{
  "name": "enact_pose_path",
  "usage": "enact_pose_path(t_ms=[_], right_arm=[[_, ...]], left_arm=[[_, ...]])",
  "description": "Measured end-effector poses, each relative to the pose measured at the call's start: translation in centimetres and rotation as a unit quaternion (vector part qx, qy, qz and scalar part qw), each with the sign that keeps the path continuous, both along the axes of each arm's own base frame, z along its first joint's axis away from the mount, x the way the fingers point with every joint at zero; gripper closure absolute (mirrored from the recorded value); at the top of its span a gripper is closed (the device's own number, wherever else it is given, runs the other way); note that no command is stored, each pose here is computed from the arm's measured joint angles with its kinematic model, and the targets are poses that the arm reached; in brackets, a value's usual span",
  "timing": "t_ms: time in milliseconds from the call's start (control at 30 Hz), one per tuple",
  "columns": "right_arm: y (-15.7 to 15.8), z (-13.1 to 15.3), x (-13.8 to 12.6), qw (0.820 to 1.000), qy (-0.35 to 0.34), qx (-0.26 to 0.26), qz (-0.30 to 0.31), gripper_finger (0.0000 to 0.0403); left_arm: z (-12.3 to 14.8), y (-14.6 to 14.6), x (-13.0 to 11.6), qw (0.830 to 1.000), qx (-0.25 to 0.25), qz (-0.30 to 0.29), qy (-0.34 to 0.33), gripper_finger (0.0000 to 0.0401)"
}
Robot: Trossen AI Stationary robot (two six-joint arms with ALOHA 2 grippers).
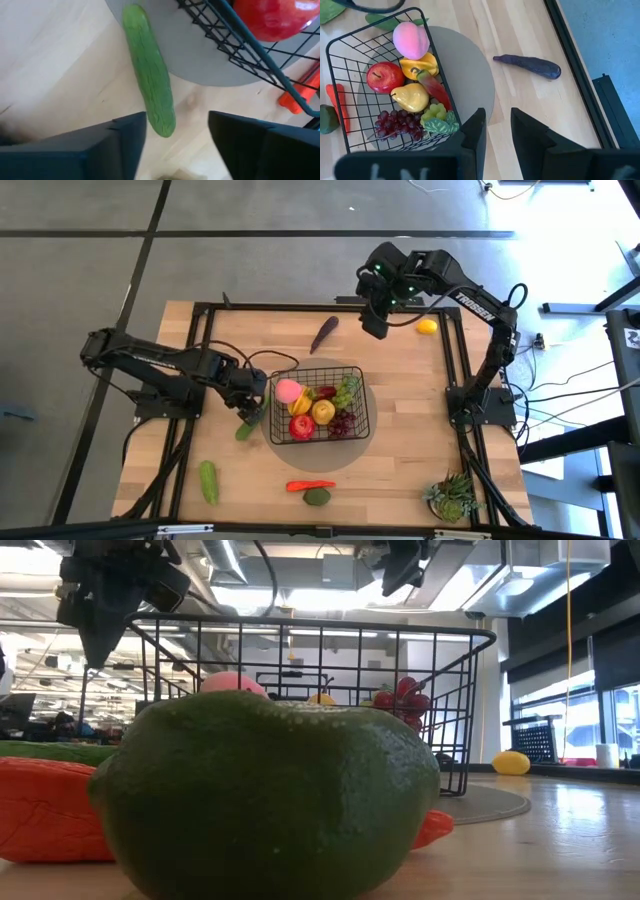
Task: Build produce basket
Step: Put the top green cucumber into the black wire basket
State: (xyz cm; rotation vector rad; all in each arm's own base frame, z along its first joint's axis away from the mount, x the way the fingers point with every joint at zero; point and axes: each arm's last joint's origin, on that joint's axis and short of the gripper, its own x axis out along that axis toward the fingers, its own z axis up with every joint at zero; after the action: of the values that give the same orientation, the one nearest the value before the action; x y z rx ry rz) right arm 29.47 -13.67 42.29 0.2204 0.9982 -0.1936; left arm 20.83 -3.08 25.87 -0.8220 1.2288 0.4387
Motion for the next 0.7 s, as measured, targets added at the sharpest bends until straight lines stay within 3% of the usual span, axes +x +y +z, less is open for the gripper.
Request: enact_pose_path(t_ms=[200, 533, 700], right_arm=[[-0.1, 0.1, 0.2, 1.000, -0.011, -0.005, 0.000, 0.0319], [-0.2, 0.3, 0.4, 1.000, -0.025, -0.012, 0.000, 0.0319], [-0.2, 0.3, 0.4, 1.000, -0.025, -0.012, 0.000, 0.0319]], left_arm=[[-2.0, -0.9, -0.5, 0.997, 0.024, -0.044, 0.054, 0.0134], [-5.9, -2.1, -0.7, 0.999, 0.012, -0.031, 0.013, 0.0130], [-7.5, -1.7, -1.4, 0.999, 0.043, -0.007, 0.028, 0.0130]])
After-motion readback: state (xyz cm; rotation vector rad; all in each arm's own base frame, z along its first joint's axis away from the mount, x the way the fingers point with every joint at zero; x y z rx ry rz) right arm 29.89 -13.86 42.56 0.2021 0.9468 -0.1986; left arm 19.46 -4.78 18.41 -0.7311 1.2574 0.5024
